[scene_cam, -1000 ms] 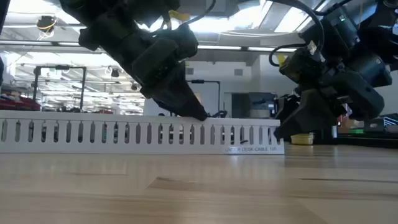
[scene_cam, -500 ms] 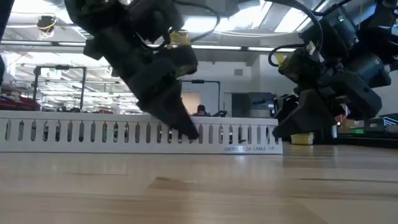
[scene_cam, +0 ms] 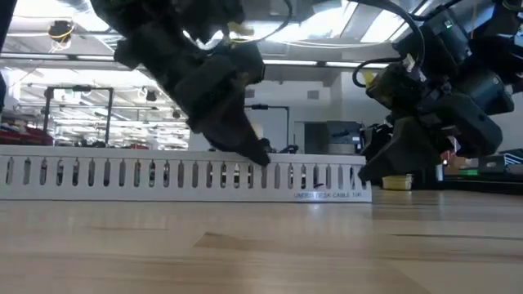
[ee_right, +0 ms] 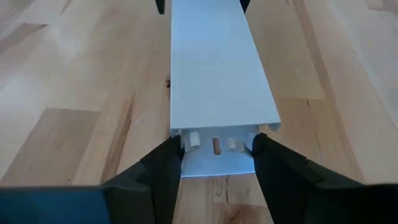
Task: Ziptie cables
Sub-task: Close the white cable duct
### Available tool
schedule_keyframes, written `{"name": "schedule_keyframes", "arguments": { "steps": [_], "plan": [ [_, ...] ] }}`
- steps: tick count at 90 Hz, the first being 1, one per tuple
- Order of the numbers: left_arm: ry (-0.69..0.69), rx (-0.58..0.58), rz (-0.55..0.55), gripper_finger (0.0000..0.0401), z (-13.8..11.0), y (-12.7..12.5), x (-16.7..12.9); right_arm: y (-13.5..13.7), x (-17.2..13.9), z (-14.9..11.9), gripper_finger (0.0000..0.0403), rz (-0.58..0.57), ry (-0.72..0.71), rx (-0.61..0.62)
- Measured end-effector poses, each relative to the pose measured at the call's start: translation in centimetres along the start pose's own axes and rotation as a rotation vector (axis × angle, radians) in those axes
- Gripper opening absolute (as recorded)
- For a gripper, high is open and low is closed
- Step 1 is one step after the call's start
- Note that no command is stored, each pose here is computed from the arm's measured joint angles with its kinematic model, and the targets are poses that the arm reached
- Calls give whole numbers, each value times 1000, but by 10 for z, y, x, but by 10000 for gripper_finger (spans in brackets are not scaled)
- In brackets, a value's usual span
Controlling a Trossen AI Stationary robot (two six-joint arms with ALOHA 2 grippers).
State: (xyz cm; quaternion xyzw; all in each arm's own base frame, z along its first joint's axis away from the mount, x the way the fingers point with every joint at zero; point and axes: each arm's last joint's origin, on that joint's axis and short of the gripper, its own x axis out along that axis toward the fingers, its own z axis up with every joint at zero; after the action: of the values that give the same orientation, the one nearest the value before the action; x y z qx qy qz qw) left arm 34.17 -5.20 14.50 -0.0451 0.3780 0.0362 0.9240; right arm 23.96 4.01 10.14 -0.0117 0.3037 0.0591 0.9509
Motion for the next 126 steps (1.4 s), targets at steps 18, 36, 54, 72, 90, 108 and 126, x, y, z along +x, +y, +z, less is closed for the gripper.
{"name": "schedule_keyframes", "arguments": {
  "steps": [18,36,54,72,90,108,126],
  "plan": [
    [-31,-3,-6,262,3,0,0,0,0,0,172,0,1,0],
    [-33,-8,-4,238,3,0,0,0,0,0,172,1,2,-3],
    [-49,-13,-6,236,5,3,2,0,0,-1,172,1,4,-4],
    [-60,-11,-12,235,5,2,6,0,0,-1,172,1,6,-6],
    [-67,-22,-13,235,5,3,8,0,0,-1,172,1,5,-7],
    [-74,-35,-14,235,6,5,8,0,0,-1,172,1,5,-7],
    [-84,-52,-12,235,7,5,9,0,0,-1,172,1,6,-12]
  ]
}}
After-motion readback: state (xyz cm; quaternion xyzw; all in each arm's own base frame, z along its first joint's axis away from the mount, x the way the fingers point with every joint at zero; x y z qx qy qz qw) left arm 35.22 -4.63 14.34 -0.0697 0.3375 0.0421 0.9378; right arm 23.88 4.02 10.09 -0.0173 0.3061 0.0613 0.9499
